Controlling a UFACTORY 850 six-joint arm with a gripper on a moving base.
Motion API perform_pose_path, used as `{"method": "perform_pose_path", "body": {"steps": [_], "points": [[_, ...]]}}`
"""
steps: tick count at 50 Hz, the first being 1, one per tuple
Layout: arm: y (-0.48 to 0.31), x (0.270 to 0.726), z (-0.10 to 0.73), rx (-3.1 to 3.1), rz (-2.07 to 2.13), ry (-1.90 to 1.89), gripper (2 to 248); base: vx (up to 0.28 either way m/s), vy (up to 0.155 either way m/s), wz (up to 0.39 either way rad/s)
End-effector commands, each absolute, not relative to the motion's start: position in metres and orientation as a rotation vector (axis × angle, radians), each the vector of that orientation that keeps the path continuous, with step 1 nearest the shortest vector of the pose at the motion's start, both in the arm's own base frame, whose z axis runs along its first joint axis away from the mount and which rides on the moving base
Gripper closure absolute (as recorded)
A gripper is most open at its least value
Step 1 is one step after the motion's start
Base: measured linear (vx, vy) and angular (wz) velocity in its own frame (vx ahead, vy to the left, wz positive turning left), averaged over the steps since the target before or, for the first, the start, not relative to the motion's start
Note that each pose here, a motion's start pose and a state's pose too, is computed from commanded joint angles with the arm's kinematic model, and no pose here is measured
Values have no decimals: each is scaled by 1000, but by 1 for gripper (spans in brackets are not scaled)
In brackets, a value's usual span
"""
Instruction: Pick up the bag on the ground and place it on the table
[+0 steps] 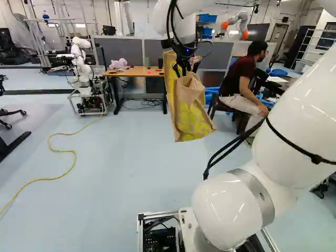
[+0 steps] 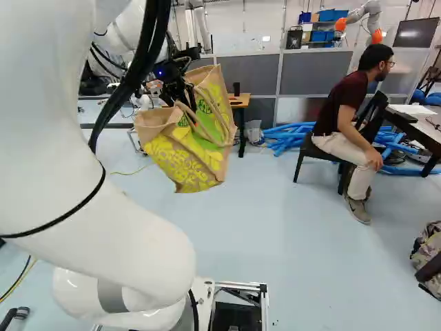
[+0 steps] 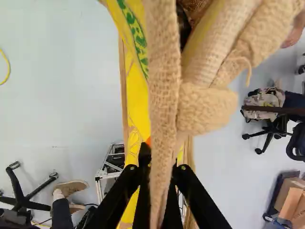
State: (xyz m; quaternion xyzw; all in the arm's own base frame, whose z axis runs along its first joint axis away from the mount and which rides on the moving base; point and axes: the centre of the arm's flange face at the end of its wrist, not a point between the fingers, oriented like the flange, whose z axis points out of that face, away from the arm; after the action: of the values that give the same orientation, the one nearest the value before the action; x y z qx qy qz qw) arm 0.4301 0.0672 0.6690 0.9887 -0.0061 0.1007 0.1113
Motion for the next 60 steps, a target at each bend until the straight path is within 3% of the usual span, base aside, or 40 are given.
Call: {"method": "perform_pose_path", "body": {"steps": [60], "points": [[70, 454, 757, 2886, 307, -96, 228, 0, 0, 0]]}}
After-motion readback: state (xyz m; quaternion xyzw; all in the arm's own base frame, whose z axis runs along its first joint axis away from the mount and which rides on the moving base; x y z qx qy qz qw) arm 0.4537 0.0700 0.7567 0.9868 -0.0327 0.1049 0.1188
